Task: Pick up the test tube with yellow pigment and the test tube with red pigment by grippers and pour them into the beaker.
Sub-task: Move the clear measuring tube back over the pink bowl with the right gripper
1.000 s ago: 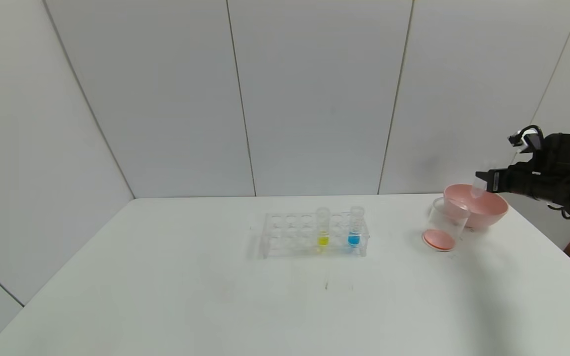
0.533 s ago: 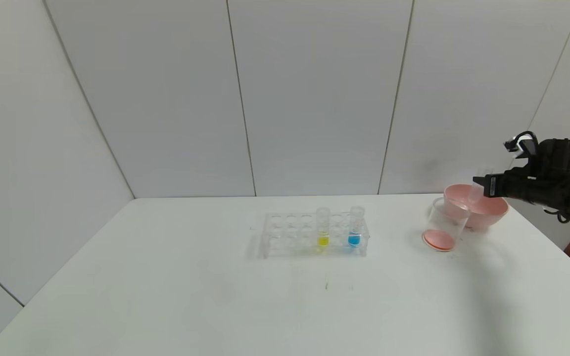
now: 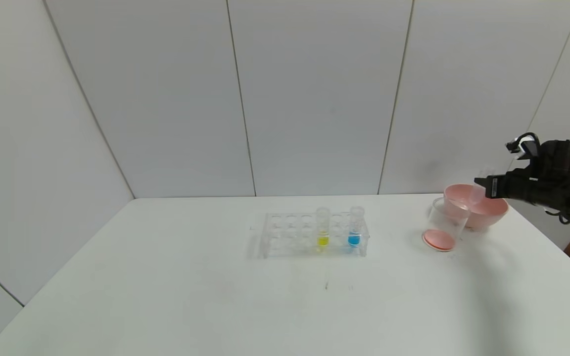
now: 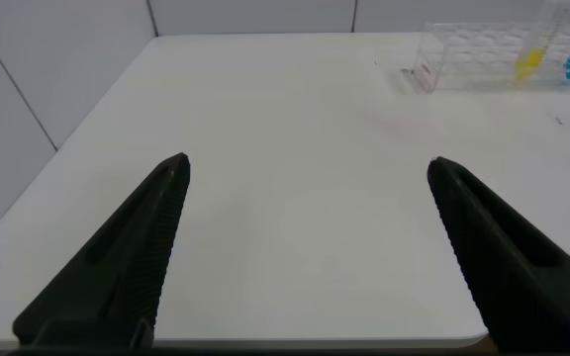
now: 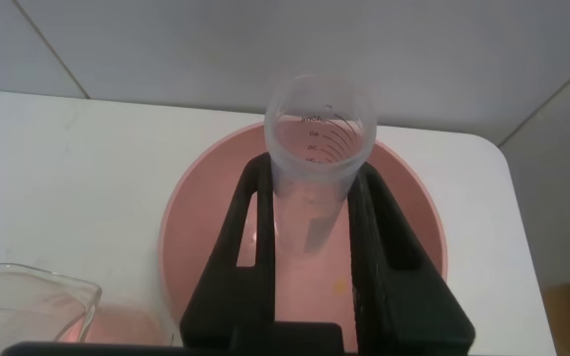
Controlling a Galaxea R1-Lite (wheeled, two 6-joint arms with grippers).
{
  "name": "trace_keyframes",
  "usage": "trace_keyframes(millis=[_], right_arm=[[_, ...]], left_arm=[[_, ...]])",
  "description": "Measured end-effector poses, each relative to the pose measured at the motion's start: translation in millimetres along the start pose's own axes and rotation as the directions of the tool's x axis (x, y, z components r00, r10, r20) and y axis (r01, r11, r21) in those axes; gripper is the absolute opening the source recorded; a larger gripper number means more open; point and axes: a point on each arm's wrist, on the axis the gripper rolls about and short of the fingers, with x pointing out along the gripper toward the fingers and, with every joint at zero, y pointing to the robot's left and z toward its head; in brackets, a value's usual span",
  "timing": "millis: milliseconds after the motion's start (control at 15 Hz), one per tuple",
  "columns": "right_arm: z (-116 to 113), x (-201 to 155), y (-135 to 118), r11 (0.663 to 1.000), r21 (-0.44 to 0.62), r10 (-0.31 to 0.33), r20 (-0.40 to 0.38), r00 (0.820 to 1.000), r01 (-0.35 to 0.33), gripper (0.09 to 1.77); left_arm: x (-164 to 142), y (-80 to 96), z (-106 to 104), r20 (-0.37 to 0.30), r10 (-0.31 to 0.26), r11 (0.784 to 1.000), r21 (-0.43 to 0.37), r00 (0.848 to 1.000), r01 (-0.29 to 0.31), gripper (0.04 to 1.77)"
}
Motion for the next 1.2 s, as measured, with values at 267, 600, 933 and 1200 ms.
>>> trace_keyframes(millis=[267, 600, 933, 1200], right_arm=[[0.3, -0.1, -0.7, 1.0, -0.003, -0.001, 0.005, 1.0, 0.001, 0.5], [-1.4, -0.2, -0.7, 1.0, 0.001, -0.002, -0.001, 1.0, 0.002, 0.79], [0.1, -0.5, 0.2, 1.0, -0.006, 0.01, 0.01, 1.0, -0.01, 1.23], [1.5, -1.4, 0.8, 1.0, -0.023, 0.006, 0.041, 0.999, -0.005, 1.42]], left_arm=[[0.0, 0.0, 0.0, 0.0, 0.0, 1.0, 0.0, 1.0, 0.0, 1.72], [0.0, 0.0, 0.0, 0.0, 0.0, 1.0, 0.0, 1.0, 0.0, 1.72], [0.0, 0.0, 0.0, 0.0, 0.0, 1.0, 0.0, 1.0, 0.0, 1.72], [0.0, 0.0, 0.0, 0.0, 0.0, 1.0, 0.0, 1.0, 0.0, 1.72]])
